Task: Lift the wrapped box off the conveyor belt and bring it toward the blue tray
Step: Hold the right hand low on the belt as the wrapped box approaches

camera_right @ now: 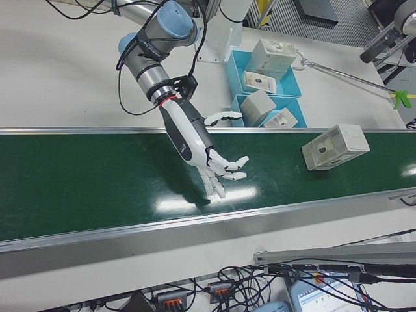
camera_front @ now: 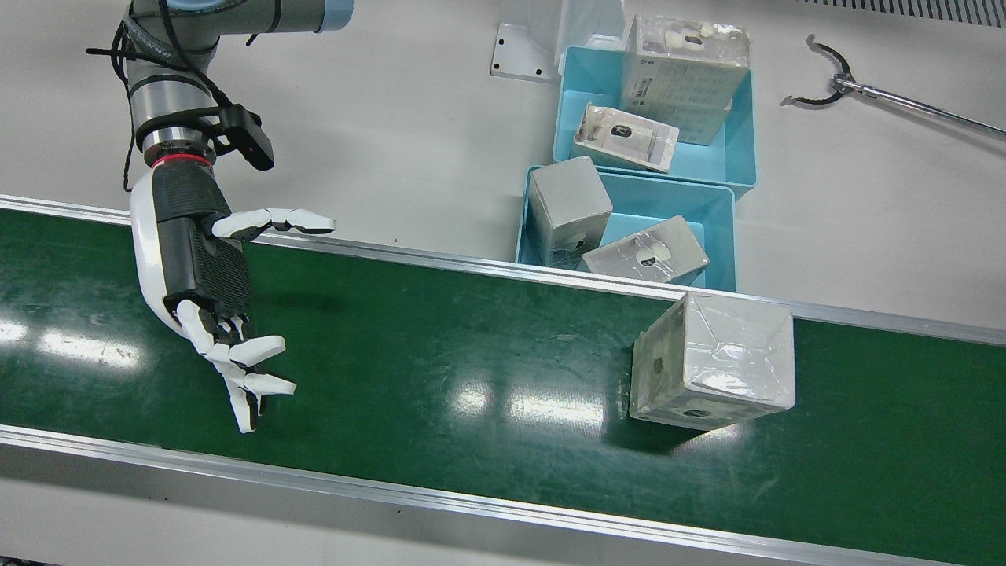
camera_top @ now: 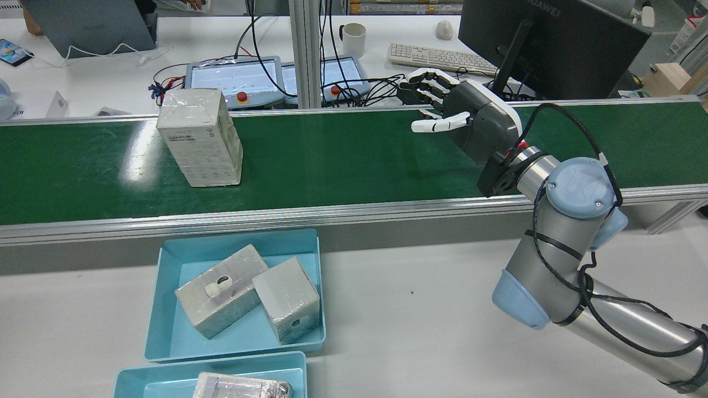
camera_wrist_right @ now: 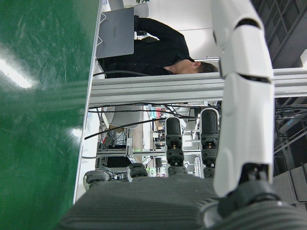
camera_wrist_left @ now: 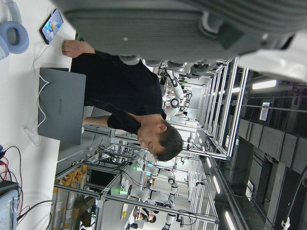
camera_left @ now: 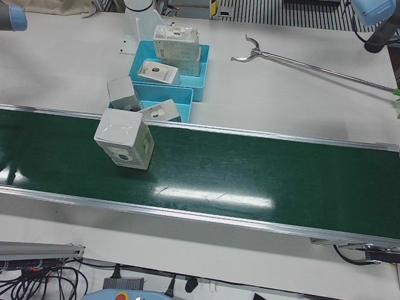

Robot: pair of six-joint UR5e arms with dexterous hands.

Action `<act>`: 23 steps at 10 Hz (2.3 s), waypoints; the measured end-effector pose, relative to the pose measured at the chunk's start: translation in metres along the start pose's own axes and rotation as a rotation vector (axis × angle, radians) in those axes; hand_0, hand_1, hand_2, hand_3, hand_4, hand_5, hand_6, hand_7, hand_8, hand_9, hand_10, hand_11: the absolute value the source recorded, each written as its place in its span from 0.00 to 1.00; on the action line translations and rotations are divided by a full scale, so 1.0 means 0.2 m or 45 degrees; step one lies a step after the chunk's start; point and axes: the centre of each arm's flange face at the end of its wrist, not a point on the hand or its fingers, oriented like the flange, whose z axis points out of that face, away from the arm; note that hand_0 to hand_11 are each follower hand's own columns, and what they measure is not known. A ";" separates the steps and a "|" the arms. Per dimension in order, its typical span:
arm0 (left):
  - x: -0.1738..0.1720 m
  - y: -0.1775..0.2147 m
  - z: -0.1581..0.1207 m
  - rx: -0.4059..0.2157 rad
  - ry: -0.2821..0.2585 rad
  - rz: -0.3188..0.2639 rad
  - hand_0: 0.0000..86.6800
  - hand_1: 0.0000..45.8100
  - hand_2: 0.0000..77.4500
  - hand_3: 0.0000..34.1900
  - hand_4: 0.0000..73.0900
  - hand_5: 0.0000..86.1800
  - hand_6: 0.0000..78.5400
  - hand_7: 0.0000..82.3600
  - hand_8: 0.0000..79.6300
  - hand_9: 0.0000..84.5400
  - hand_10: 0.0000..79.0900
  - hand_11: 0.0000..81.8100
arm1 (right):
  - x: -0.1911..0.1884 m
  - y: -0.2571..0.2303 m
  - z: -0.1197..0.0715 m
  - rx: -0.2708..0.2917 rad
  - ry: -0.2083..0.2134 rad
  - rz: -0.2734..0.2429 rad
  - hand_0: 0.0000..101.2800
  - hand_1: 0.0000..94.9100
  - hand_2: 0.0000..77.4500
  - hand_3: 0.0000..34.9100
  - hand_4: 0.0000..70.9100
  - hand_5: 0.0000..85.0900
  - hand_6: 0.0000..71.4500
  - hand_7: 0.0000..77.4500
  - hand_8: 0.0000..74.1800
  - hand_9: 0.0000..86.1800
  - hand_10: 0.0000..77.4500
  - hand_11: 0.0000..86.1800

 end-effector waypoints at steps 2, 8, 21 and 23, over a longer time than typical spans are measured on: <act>0.00 0.00 0.00 0.000 0.000 0.000 0.00 0.00 0.01 0.00 0.00 0.01 0.01 0.00 0.00 0.00 0.01 0.00 | 0.00 0.00 0.00 0.001 0.000 0.000 0.48 0.17 0.23 0.67 0.18 0.46 0.04 0.33 0.00 0.06 0.00 0.02; 0.00 0.00 0.00 0.000 0.000 0.000 0.00 0.00 0.01 0.00 0.00 0.01 0.01 0.00 0.00 0.00 0.01 0.00 | 0.00 0.01 0.00 -0.003 0.001 0.001 0.48 0.15 0.25 0.64 0.18 0.46 0.05 0.33 0.00 0.06 0.00 0.02; 0.00 0.00 0.00 0.000 0.000 0.000 0.00 0.00 0.01 0.00 0.00 0.01 0.00 0.01 0.00 0.00 0.01 0.00 | 0.10 0.03 0.01 -0.008 0.037 -0.008 0.48 0.17 0.25 0.65 0.20 0.46 0.05 0.34 0.00 0.08 0.00 0.02; 0.00 0.00 0.00 0.000 0.000 0.000 0.00 0.00 0.01 0.00 0.00 0.01 0.00 0.01 0.00 0.00 0.01 0.00 | 0.11 0.03 0.02 -0.006 0.042 -0.012 0.48 0.15 0.20 0.67 0.20 0.46 0.05 0.34 0.00 0.06 0.00 0.02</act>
